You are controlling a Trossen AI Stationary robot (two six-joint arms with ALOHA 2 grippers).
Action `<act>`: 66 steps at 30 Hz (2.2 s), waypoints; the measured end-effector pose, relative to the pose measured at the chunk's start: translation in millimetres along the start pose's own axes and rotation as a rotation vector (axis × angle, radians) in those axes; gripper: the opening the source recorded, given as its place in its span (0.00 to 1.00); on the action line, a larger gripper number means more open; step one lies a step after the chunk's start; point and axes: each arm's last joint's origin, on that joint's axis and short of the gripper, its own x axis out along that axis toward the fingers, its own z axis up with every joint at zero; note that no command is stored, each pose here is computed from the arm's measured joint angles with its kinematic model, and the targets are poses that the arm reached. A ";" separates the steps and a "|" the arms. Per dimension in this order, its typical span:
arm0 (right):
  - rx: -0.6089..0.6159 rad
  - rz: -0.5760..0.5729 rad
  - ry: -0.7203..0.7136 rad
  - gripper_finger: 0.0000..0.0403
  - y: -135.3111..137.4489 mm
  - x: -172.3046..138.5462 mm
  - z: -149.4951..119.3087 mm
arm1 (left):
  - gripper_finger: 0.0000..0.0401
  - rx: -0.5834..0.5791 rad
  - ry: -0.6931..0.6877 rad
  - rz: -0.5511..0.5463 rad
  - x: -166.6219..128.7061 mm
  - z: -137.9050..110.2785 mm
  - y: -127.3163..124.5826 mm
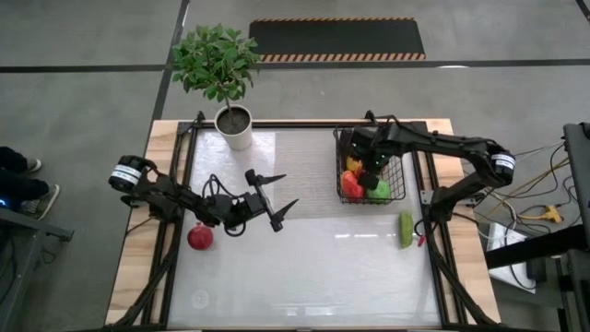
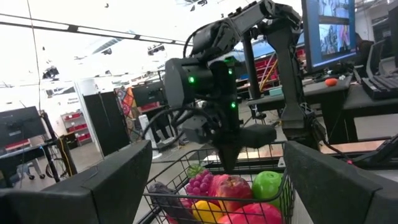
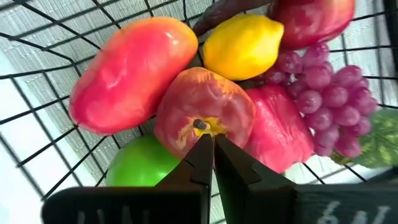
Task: Build produce basket
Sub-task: Put the red pomegranate into the wire basket
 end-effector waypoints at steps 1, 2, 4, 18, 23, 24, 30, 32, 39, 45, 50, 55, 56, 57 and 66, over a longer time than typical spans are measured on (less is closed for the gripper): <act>0.004 0.000 -0.001 0.02 0.2 -3.5 0.4 | 0.86 -0.010 0.000 -0.001 -0.1 0.1 -0.2; 0.009 0.000 -0.006 0.02 1.0 -7.5 0.3 | 0.86 -0.021 0.000 -0.001 -0.2 0.1 -0.2; 0.021 0.000 -0.028 0.02 4.4 -17.1 -0.8 | 0.86 -0.036 0.000 -0.005 -0.8 0.4 -1.1; 0.043 0.092 -0.433 0.02 70.3 -80.6 -47.7 | 0.86 -0.221 0.250 -0.090 6.2 -2.1 -20.9; -0.034 0.069 -0.572 0.02 95.1 -82.7 -65.8 | 0.86 -0.310 0.578 -0.064 8.1 3.8 -19.8; -0.047 0.065 -0.595 0.02 99.1 -82.4 -67.9 | 0.86 -0.326 0.648 -0.043 7.3 5.1 -18.6; -0.135 0.011 -0.719 0.02 119.2 -75.5 -74.7 | 0.86 -0.445 1.050 0.051 -8.1 13.5 -14.7; -0.162 0.008 -0.756 0.02 124.0 -72.0 -74.3 | 0.86 -0.523 1.133 0.102 -12.2 17.4 -14.0; -0.238 0.002 -0.830 0.02 131.5 -60.5 -72.4 | 0.86 -0.688 1.374 0.221 -29.1 30.2 -15.6; -0.325 -0.016 -0.926 0.02 136.8 -45.6 -69.3 | 0.86 -0.728 1.585 0.448 -46.7 44.5 -7.5; -0.370 -0.034 -0.949 0.02 138.0 -38.4 -69.6 | 0.86 -0.742 1.690 0.658 -62.2 56.1 -3.1; -0.394 -0.050 -0.925 0.02 137.6 -29.9 -72.3 | 0.86 -0.795 1.765 0.757 -73.9 60.8 -7.6; -0.403 -0.055 -0.922 0.02 137.5 -28.5 -72.8 | 0.86 -0.797 1.765 0.755 -74.9 61.4 -8.6; -0.408 -0.058 -0.918 0.02 137.4 -27.1 -73.2 | 0.86 -0.802 1.763 0.747 -75.5 62.0 -9.9; -0.451 -0.080 -0.911 0.02 137.2 -24.4 -74.1 | 0.86 -0.849 1.720 0.674 -72.4 66.0 -16.3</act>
